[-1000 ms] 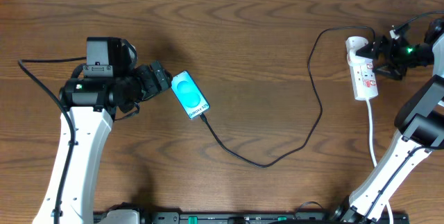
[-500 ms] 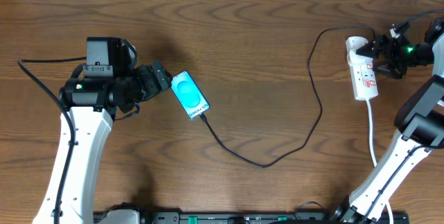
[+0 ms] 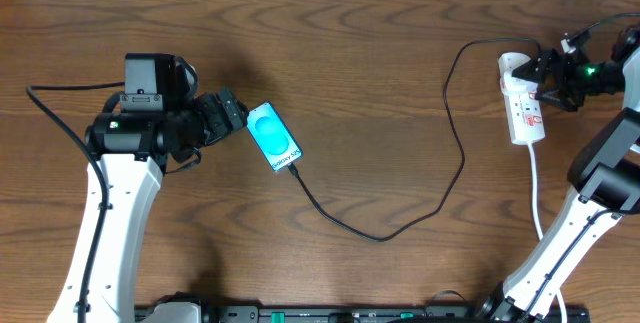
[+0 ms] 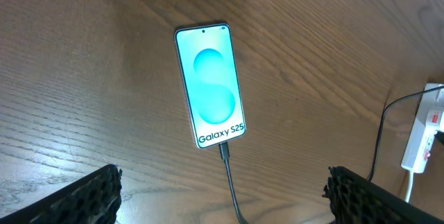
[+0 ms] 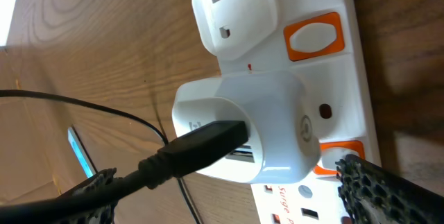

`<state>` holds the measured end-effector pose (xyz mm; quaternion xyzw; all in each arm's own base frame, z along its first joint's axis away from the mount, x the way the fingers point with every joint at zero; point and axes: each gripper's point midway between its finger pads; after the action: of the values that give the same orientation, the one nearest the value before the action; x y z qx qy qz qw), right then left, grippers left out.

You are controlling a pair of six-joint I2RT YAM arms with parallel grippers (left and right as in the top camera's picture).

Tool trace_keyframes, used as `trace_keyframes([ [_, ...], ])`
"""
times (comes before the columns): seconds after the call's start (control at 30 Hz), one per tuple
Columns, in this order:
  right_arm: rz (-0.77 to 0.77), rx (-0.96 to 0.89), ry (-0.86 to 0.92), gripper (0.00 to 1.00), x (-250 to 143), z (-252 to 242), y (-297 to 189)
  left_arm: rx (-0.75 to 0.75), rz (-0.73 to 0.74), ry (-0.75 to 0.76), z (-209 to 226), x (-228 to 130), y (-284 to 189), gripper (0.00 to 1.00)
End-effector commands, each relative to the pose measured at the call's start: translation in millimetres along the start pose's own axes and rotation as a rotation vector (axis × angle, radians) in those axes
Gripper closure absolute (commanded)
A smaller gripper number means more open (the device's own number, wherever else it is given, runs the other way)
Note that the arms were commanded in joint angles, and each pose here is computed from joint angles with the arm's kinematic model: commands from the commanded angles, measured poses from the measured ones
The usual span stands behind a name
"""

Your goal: Plug charger to phone and switch on socket

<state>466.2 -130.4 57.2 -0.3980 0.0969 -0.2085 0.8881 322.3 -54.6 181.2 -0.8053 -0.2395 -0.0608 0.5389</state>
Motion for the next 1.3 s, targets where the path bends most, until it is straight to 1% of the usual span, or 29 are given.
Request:
trace_keyframes([
  [0.0, 0.011, 0.021, -0.034, 0.01, 2.1, 6.6, 9.9, 0.014, -0.007, -0.001, 2.6, 3.1, -0.8, 0.05],
  [0.67, 0.02, 0.01, -0.033, 0.01, 0.6, 8.2, 13.6, 0.014, -0.007, -0.001, 2.5, 3.0, -0.8, 0.05],
  [1.07, 0.042, 0.005, -0.057, 0.01, -3.1, 18.4, 23.8, 0.014, -0.007, -0.001, 2.5, 3.0, -0.8, 0.05],
  [1.27, 0.048, -0.017, -0.036, 0.02, -4.6, 15.0, 23.9, 0.014, -0.006, -0.001, 2.6, 2.9, -0.8, 0.05],
])
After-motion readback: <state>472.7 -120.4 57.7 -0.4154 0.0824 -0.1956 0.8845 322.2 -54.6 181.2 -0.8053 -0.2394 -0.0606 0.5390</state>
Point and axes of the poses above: each gripper's point midway between its finger pads, its own y axis out along the fingers, its own z axis along the line the jaws close on, x = y × z, and after that the axes turned 9 degrees about y, right-handed
